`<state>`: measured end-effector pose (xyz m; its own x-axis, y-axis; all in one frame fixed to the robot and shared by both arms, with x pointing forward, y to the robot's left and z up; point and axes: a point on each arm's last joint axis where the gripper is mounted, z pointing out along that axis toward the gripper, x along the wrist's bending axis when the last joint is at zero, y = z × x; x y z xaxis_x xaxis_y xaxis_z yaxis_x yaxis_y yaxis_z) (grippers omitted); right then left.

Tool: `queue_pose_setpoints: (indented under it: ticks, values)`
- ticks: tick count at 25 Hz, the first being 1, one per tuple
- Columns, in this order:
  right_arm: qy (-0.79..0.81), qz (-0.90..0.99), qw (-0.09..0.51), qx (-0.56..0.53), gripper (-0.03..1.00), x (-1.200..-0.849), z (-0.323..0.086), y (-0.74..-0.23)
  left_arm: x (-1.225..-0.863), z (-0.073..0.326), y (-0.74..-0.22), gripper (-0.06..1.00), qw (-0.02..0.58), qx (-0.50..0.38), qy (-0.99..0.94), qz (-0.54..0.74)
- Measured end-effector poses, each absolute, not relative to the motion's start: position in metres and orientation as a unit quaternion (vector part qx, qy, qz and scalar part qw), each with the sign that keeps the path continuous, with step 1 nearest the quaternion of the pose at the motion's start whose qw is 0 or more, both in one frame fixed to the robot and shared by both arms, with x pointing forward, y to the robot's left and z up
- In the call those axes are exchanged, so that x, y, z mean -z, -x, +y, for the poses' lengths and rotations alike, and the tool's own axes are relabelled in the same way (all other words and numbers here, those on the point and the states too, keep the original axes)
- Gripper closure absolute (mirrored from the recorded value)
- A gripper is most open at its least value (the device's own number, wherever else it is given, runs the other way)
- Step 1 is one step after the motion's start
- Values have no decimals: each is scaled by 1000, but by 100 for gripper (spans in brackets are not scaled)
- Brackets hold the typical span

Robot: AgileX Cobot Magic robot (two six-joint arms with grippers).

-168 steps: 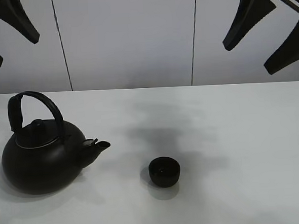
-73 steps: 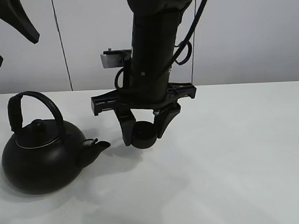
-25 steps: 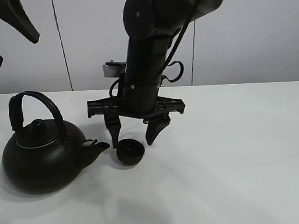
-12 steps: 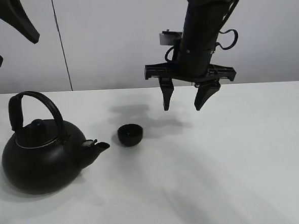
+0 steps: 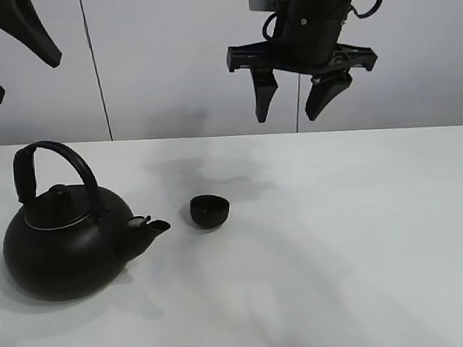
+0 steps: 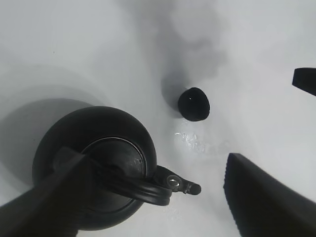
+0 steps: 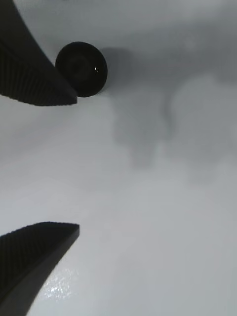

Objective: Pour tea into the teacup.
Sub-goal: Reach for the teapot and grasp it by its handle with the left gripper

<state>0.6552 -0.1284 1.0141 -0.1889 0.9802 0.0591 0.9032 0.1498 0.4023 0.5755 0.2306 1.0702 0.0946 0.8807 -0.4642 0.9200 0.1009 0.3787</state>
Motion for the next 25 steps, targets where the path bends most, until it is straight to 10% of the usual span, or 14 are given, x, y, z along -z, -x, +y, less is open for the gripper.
queue_pose_setpoints:
  ticks: [16,25]
  values:
    - [-641,721,211,-157,50,-1147,-259,-603,-1070,231,-576,40,314,31,-670,672]
    - [-648,634,356,-226,50,-1268,-325,-457,-1070,231,-576,40,315,30,-669,672]
